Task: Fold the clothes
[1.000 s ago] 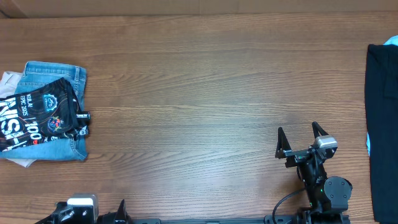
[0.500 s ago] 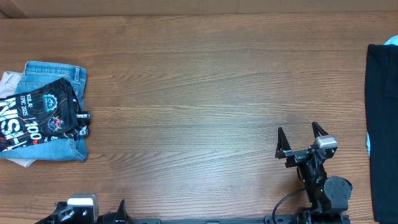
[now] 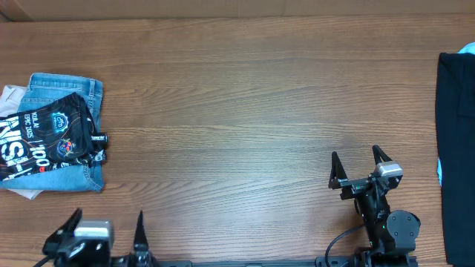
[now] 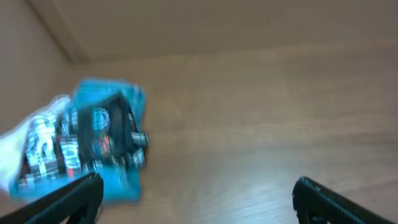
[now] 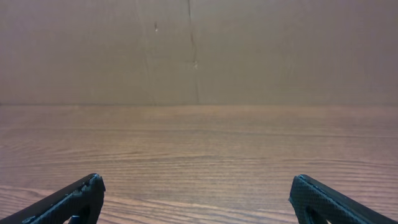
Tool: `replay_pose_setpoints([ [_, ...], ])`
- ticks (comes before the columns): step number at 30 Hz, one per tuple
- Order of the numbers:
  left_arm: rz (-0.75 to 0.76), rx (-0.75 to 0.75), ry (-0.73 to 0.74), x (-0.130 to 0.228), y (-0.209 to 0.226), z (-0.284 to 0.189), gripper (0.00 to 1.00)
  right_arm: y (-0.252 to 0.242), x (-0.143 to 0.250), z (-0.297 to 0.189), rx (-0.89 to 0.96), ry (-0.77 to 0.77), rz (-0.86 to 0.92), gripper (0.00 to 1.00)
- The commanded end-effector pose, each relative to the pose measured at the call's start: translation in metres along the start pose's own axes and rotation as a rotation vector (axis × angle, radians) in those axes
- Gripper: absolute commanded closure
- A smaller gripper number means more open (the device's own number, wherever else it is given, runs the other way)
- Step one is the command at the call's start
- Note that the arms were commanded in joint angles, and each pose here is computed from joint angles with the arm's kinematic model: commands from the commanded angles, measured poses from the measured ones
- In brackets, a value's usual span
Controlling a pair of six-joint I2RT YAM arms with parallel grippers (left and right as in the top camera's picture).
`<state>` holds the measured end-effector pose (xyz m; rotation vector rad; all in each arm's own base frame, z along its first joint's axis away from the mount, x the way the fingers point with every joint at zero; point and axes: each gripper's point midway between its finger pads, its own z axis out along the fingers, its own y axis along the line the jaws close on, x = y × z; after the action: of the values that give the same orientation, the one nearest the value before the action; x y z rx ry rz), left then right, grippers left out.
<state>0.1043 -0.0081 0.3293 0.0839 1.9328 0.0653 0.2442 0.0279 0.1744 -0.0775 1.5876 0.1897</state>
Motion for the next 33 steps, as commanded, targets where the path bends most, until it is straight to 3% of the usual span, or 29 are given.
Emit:
replay_pose_setpoints([
  [1,0.109,0.005,-0.021,0.028,-0.002,0.025,0.0,0.0,0.001,0.0,0.003,-0.007,-0.006,0.0],
  [8,0.124,-0.011,-0.143,0.061,0.002,0.099,0.0,0.0,0.001,0.0,0.003,-0.007,-0.006,0.0],
  [14,0.149,0.044,-0.276,0.066,-0.005,0.148,0.0,0.0,0.001,0.0,0.003,-0.007,-0.006,0.0],
  [19,0.051,0.039,-0.36,0.077,-0.002,0.173,0.0,0.0,0.001,0.0,0.003,-0.007,-0.006,0.0],
  [24,-0.184,-0.015,-0.325,0.105,0.012,0.191,0.0,0.0,0.001,0.0,0.003,-0.007,-0.006,0.0],
  [28,-0.156,-0.092,-0.285,0.115,0.023,0.193,0.0,0.0,0.001,0.0,0.003,-0.007,-0.006,0.0],
  [33,-0.13,-0.061,-0.29,0.113,0.016,0.193,0.0,0.0,0.001,0.0,0.003,-0.007,-0.006,0.0],
])
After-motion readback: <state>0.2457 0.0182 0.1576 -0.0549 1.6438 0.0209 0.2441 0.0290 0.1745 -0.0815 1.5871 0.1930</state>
